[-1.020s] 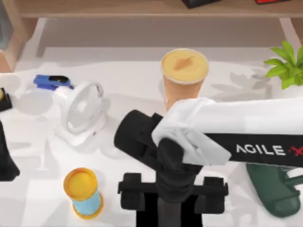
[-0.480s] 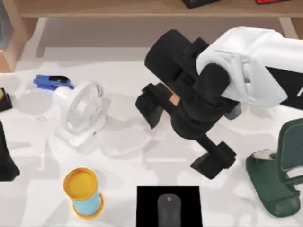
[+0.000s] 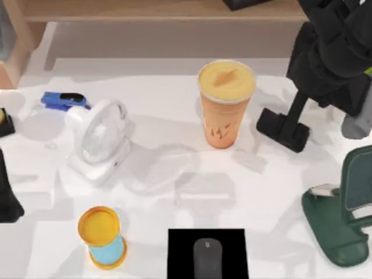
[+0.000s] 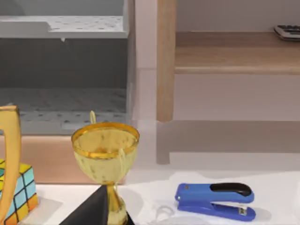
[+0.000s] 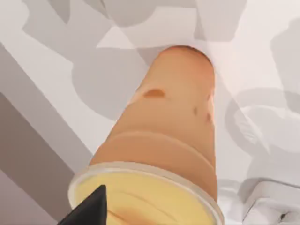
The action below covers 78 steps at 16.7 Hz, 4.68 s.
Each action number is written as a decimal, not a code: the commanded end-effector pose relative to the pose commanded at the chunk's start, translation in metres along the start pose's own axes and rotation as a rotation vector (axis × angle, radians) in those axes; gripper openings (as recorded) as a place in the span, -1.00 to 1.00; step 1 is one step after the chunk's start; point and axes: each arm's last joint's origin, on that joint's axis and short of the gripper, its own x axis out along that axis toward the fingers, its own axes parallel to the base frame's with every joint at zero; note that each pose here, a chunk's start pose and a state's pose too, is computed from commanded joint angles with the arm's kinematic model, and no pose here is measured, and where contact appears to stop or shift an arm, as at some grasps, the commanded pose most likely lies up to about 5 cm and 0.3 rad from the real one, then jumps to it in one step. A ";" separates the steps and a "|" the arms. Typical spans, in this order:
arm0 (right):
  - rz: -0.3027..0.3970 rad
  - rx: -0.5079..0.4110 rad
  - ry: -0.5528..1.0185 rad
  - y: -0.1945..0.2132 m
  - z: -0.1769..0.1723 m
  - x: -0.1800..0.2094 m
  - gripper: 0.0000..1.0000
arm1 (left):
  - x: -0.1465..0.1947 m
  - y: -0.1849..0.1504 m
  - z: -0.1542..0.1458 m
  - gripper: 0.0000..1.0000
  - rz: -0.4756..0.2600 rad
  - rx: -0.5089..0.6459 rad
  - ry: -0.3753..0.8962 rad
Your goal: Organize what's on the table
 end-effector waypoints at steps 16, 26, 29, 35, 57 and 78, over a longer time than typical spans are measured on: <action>0.419 2.879 -0.225 0.027 0.213 -0.007 1.00 | 0.000 0.000 0.000 1.00 0.000 0.000 0.000; 0.841 3.844 -0.143 -0.026 0.279 0.001 1.00 | 0.000 0.000 0.000 1.00 0.000 0.000 0.000; 0.868 3.889 -0.133 -0.030 0.281 0.002 1.00 | 0.000 0.000 0.000 1.00 0.000 0.000 0.000; 0.868 3.885 -0.139 -0.029 0.281 0.003 1.00 | 0.000 0.000 0.000 1.00 0.000 0.000 0.000; 0.868 3.889 -0.133 -0.045 0.304 0.066 -0.06 | 0.000 0.000 0.000 1.00 0.000 0.000 0.000; 0.871 3.891 -0.145 -0.038 0.294 0.040 -1.00 | 0.000 0.000 0.000 1.00 0.000 0.000 0.000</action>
